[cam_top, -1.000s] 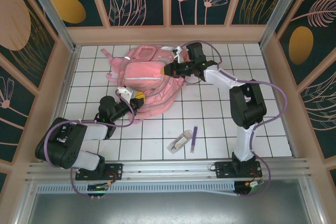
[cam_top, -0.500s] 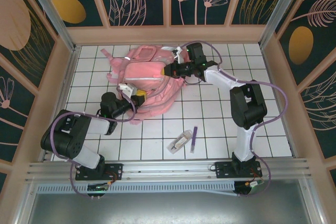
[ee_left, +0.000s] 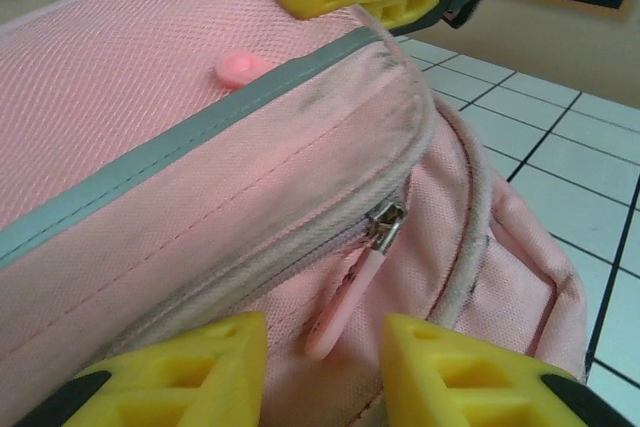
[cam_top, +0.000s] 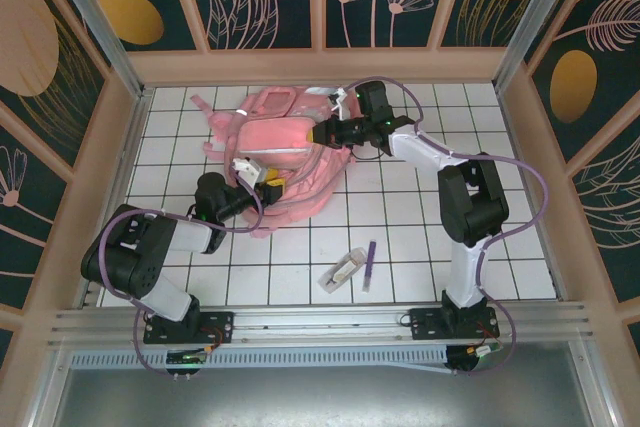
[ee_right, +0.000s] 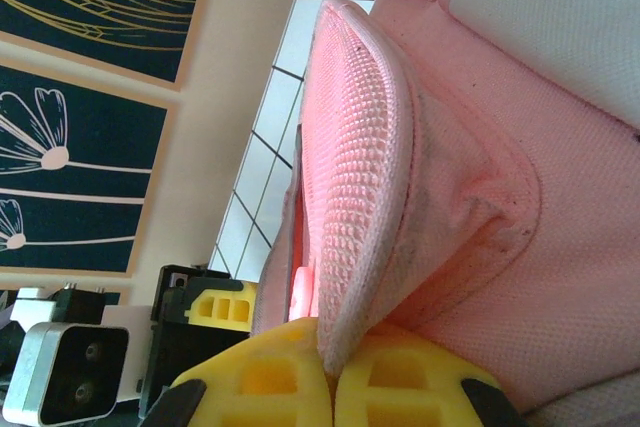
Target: Pack the student bag
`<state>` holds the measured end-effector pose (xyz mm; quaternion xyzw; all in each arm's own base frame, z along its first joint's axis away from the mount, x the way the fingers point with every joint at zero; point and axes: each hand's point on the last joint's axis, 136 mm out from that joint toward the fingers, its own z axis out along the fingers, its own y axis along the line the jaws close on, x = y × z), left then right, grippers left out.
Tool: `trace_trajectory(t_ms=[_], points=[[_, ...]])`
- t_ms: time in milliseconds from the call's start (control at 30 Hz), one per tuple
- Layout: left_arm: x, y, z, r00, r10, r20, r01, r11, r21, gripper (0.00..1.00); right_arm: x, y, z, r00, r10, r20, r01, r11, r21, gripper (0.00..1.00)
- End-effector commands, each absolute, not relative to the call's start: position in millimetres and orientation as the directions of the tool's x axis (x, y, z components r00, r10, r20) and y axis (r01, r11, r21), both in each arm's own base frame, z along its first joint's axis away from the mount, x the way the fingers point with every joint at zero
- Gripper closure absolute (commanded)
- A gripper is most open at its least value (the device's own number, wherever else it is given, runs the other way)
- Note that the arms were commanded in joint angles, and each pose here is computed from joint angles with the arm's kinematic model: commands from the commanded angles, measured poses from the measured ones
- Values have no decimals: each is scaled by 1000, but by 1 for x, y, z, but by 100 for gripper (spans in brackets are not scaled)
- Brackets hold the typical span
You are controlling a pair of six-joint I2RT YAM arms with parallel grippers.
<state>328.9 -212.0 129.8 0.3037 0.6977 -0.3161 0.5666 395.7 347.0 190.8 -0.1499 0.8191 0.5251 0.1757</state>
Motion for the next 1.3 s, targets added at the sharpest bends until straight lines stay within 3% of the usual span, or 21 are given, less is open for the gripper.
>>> trace_trajectory(t_ms=[0, 167, 433, 567, 800, 967, 1267], points=[[313, -230, 135, -93, 112, -989, 868, 496, -26, 62, 376, 364, 284, -720, -70, -690, -688, 204, 697, 100], [313, -235, 129, -89, 160, -983, 886, 465, -5, 62, 375, 369, 285, -725, -67, -686, -684, 185, 705, 100], [330, -252, 129, -75, 202, -976, 905, 425, 18, 70, 374, 380, 285, -709, -97, -699, -702, 192, 686, 100], [343, -253, 122, -120, 212, -970, 888, 460, -9, 73, 373, 384, 285, -703, -95, -705, -706, 204, 678, 100], [365, -246, 137, -176, 139, -975, 818, 572, -66, 100, 386, 369, 268, -736, -43, -676, -649, 330, 686, 100], [357, -240, 146, -229, 84, -970, 791, 596, -135, 100, 402, 330, 252, -769, 13, -639, -578, 412, 704, 100], [325, -234, 131, -278, 186, -943, 822, 554, -133, 100, 421, 303, 225, -799, 25, -600, -520, 472, 712, 100]])
